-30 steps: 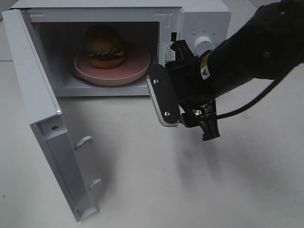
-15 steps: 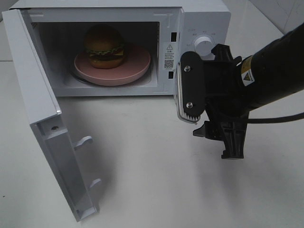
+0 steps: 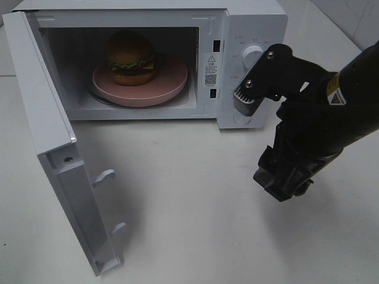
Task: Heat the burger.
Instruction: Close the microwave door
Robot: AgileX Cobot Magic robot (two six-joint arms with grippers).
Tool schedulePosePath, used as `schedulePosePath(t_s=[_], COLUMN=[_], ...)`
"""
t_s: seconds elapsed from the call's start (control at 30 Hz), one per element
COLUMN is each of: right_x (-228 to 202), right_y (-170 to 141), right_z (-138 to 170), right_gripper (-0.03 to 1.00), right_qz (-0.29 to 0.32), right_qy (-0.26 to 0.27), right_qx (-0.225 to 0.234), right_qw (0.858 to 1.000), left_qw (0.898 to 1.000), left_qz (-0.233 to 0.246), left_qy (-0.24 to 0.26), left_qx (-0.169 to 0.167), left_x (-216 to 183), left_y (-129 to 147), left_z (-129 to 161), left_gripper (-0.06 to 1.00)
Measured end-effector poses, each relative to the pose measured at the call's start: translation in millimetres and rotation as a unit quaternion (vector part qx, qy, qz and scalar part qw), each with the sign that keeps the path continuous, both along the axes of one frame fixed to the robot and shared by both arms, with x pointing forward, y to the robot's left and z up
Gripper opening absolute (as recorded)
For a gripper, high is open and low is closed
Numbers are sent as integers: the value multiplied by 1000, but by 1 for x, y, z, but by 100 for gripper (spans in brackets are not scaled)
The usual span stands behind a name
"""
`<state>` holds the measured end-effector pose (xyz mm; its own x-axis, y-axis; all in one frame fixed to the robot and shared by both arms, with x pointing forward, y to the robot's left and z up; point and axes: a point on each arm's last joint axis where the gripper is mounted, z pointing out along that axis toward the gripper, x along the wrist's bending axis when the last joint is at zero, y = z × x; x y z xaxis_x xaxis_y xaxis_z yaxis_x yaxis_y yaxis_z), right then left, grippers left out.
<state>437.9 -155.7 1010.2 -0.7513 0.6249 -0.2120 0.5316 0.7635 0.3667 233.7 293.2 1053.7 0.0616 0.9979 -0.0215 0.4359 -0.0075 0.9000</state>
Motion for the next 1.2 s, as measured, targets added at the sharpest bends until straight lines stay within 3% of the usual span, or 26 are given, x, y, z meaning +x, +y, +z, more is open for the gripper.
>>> schedulePosePath(t_s=[0.07, 0.23, 0.6, 0.87, 1.2], right_x=[-3, -6, -17, -23, -32], right_y=[-3, -7, -17, -31, -95], right_z=[-2, -3, 1, 18, 36], right_gripper=[80, 81, 77, 76, 76], right_qz=[-46, -95, -133, -165, -306], right_qy=[23, 51, 82, 70, 43], right_qx=[2, -6, -28, 3, 38], right_qw=[999, 994, 987, 984, 950], left_qw=[1000, 1000, 1000, 1000, 1000], left_qz=[0, 0, 0, 0, 0], left_qy=[0, 0, 0, 0, 0], left_qx=[0, 0, 0, 0, 0], left_x=[0, 0, 0, 0, 0], left_y=[0, 0, 0, 0, 0], left_z=[0, 0, 0, 0, 0], left_gripper=[81, 81, 81, 81, 81])
